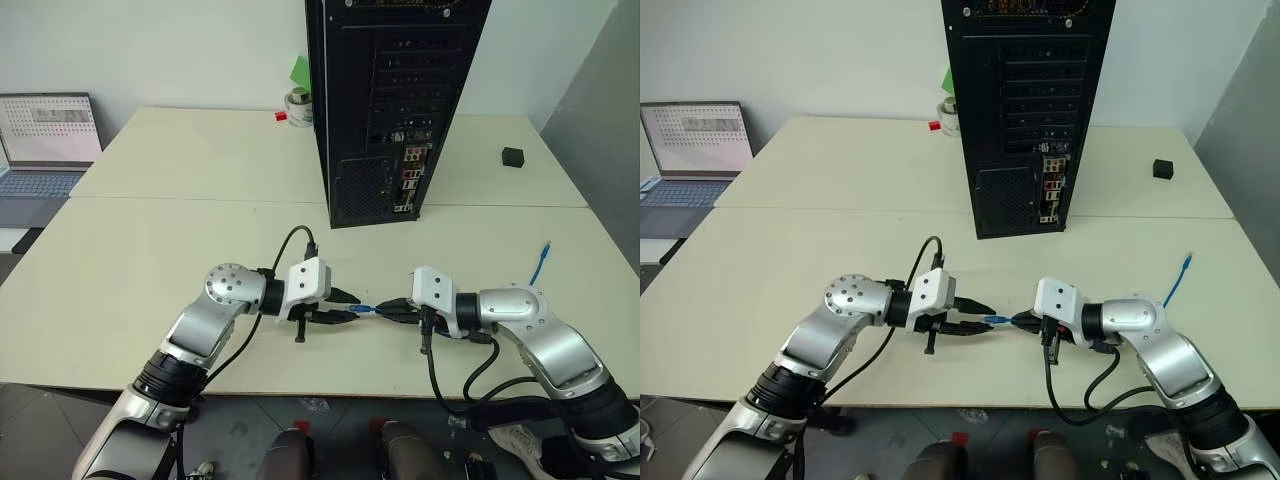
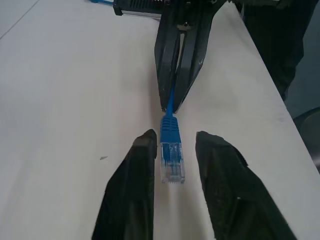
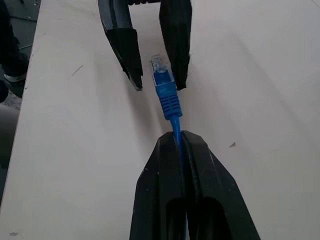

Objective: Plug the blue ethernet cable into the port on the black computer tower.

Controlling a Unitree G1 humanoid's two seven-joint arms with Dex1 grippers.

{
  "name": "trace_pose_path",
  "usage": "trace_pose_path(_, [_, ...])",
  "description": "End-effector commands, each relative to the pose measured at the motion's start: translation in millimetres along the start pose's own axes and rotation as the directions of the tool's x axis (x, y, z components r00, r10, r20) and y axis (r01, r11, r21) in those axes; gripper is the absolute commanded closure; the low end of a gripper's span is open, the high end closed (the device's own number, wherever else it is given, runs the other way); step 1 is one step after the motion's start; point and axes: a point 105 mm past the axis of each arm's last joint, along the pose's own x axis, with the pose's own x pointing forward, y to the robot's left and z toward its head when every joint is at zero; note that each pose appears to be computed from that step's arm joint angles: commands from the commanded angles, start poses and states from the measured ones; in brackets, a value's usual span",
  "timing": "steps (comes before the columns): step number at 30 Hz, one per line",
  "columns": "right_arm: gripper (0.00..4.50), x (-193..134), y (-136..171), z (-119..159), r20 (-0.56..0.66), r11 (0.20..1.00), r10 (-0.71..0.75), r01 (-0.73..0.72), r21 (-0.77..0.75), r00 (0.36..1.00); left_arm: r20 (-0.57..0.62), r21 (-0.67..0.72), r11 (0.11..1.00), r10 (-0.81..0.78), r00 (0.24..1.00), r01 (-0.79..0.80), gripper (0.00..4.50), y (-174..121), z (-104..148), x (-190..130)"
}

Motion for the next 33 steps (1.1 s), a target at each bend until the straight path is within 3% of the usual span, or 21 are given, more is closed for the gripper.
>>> trace_pose_path(1, [4.50,-0.8,-1.3,15.4,0.035,0.999,-0.004,0.006,-0.051,0.999,-0.003,0.032,0.999,0.006,1.000,-0.006,4.20,0.9,2.2,-1.5])
trace_pose_path(13, [4.50,-1.3,-3.7,14.8,0.031,0.998,-0.019,0.021,-0.058,0.999,0.006,-0.014,0.999,0.044,0.999,-0.044,4.28,4.1,-0.2,-2.1])
trace_pose_path(15, [4.50,-1.7,-4.4,14.5,0.030,0.998,-0.022,0.024,-0.058,0.999,0.012,-0.025,0.998,0.052,0.999,-0.051,3.58,5.7,0.1,-3.0])
trace_pose_path(22, [4.50,-2.4,-5.9,16.1,0.036,0.998,-0.026,0.028,-0.056,0.999,-0.012,0.002,0.999,0.037,0.999,-0.037,2.16,2.4,-5.7,-9.4])
trace_pose_path(33, [4.50,-2.3,-3.5,17.5,0.039,0.998,-0.019,0.021,-0.054,0.999,0.019,0.002,0.997,0.079,0.997,-0.079,2.16,8.4,-5.2,-6.3])
